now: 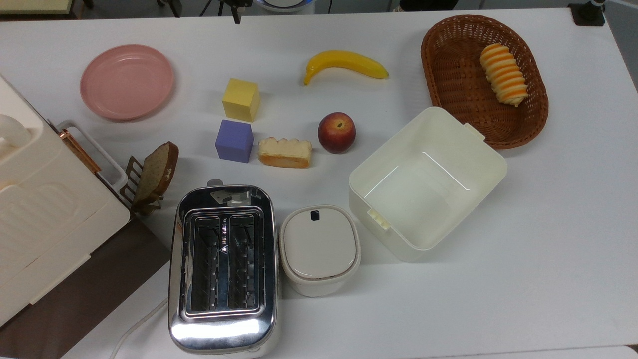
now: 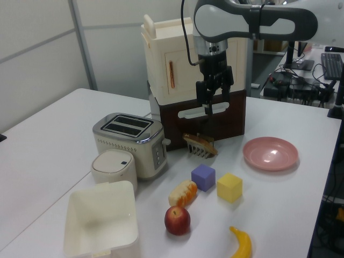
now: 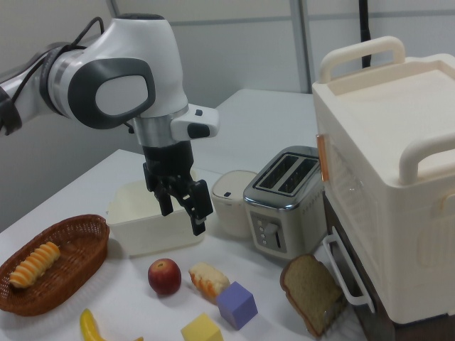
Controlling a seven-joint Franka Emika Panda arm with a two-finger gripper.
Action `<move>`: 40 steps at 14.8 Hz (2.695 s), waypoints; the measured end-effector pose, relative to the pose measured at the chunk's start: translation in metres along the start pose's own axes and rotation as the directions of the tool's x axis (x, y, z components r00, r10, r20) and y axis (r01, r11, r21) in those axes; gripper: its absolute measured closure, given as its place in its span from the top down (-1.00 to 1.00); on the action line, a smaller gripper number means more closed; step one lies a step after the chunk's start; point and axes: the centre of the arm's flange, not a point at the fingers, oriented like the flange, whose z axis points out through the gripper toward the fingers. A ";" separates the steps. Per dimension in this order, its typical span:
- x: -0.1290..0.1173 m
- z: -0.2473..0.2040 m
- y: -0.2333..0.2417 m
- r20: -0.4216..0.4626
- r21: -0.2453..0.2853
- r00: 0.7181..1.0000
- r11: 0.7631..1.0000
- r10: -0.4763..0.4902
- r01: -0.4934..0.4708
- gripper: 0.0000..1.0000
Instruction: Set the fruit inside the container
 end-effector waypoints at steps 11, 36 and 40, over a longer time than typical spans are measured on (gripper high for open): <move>0.016 0.092 -0.183 0.037 -0.039 0.953 0.953 -0.300 0.301 1.00; 0.031 0.167 -0.241 0.122 -0.133 0.879 0.870 -0.461 0.475 0.47; 0.033 0.112 -0.242 0.046 -0.078 0.893 0.890 -0.447 0.449 0.47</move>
